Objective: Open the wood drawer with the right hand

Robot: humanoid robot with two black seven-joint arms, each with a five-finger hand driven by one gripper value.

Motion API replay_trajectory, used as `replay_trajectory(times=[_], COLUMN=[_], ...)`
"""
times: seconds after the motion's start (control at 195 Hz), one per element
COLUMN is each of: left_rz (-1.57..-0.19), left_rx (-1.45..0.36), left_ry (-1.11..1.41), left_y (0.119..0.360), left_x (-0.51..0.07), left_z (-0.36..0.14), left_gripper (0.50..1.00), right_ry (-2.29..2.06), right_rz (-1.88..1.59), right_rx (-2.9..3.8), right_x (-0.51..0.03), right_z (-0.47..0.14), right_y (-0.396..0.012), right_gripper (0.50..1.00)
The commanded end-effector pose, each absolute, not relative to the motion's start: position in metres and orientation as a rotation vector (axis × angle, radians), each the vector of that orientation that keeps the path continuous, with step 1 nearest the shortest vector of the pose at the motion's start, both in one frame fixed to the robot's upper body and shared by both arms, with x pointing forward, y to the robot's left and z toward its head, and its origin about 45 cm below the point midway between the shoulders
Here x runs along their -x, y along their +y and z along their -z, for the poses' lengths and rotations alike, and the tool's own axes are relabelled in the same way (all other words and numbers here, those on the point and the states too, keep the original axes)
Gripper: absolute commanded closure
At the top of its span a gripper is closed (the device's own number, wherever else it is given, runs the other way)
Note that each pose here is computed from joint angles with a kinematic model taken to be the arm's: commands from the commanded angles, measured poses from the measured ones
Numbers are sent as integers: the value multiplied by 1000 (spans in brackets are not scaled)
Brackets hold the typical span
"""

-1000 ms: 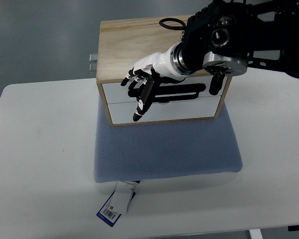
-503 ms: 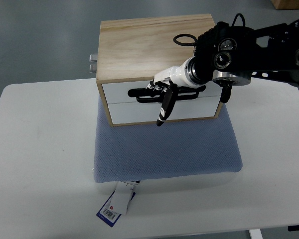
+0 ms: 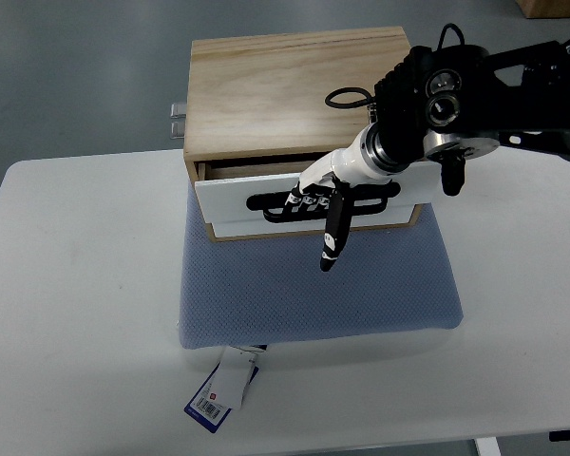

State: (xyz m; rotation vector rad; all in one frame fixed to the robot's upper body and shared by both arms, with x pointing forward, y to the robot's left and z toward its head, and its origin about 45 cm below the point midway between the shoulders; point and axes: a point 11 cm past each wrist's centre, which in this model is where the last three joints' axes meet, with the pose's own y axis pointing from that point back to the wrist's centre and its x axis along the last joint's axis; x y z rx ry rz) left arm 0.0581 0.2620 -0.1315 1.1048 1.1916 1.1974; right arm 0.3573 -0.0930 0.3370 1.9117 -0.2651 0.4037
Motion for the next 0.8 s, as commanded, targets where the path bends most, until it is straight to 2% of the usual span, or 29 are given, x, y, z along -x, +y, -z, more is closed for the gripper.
replay_trajectory(times=[0.0, 0.795], left_rz=[-1197, -1198], left_rx=[-1105, -1104], left_ry=[1191, 1192], left_y=[262, 262], left_x=[-58, -58], left_z=[132, 132], left_gripper=[500, 500], right_ry=[-209, 19], right_rz=[-423, -316], right_rx=[-1913, -2024], right_x=[-348, -302], right_z=[-342, -370], right_y=[-92, -95], right_gripper=[558, 558])
